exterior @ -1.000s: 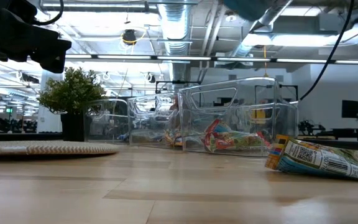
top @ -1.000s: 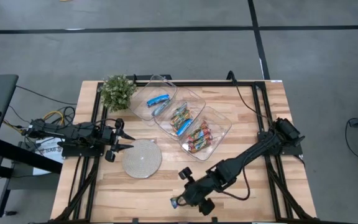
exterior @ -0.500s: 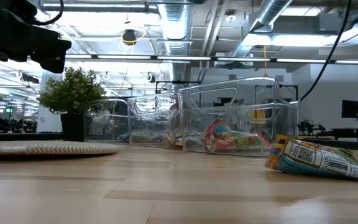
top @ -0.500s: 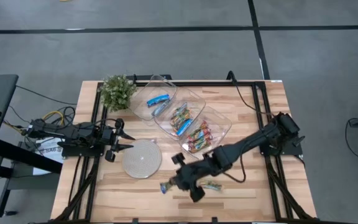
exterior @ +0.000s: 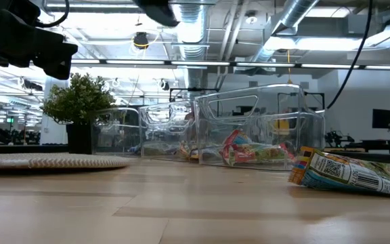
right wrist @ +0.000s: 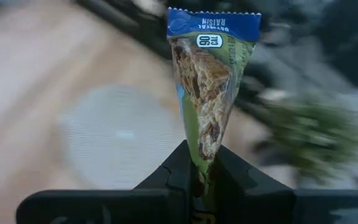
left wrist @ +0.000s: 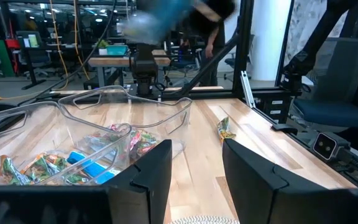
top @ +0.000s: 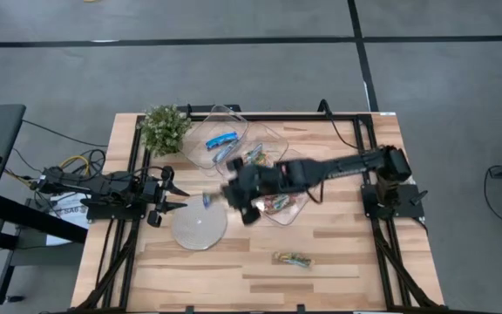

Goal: Pick and place Granola Bars by type
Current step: Put the blue granola bar into the top transparent bin

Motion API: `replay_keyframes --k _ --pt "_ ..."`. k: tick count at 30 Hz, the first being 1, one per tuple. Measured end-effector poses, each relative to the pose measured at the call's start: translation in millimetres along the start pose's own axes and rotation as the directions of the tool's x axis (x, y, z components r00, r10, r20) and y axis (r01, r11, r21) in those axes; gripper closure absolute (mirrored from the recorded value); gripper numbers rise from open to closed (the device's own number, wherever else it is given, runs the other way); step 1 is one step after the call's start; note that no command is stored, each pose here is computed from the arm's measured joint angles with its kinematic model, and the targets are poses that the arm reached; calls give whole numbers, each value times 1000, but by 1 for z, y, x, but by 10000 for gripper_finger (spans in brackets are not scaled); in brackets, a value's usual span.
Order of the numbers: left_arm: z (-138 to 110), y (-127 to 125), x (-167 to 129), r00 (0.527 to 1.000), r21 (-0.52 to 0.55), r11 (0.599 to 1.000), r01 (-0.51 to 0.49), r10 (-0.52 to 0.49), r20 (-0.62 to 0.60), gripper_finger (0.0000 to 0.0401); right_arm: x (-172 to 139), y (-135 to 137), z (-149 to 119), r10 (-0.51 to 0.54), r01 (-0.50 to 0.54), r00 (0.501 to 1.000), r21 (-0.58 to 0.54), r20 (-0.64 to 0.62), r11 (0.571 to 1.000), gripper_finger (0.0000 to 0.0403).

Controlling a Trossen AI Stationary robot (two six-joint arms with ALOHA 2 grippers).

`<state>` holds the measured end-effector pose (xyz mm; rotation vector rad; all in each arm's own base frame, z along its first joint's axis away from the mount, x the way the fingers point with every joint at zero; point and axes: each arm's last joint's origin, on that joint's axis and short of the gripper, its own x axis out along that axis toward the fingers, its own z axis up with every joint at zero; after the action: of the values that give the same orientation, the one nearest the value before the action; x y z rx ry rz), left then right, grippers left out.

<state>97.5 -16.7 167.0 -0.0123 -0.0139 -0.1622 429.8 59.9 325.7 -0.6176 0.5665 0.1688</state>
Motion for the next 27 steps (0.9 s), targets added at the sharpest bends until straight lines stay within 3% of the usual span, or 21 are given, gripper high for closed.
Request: replay_keyframes --k 3,8,11,13,17,20,23,27 --pt "0 0 0 1000 0 1000 0 0 0 263 3 -29 -11 -130 130 991 15 -8 991 367" --pt "0 0 0 1000 0 1000 0 0 0 263 3 -72 -31 -263 259 965 208 -9 943 367" --pt "0 0 0 1000 0 1000 0 0 0 263 6 -94 -45 -326 307 945 361 -11 880 367" --pt "0 0 0 1000 0 1000 0 0 0 263 7 -106 -55 -351 319 936 495 -30 808 367" --pt "0 0 0 1000 0 1000 0 0 0 263 11 -128 -72 -413 284 910 782 -37 554 367" --pt "0 0 0 1000 0 1000 0 0 0 263 18 -136 -91 -405 226 909 930 -95 290 367" --pt "0 0 0 1000 0 1000 0 0 0 263 25 -143 -101 -407 114 910 992 -87 44 367" --pt "0 0 0 1000 0 1000 0 0 0 263 40 -145 -109 -398 -44 916 971 -56 -236 367"
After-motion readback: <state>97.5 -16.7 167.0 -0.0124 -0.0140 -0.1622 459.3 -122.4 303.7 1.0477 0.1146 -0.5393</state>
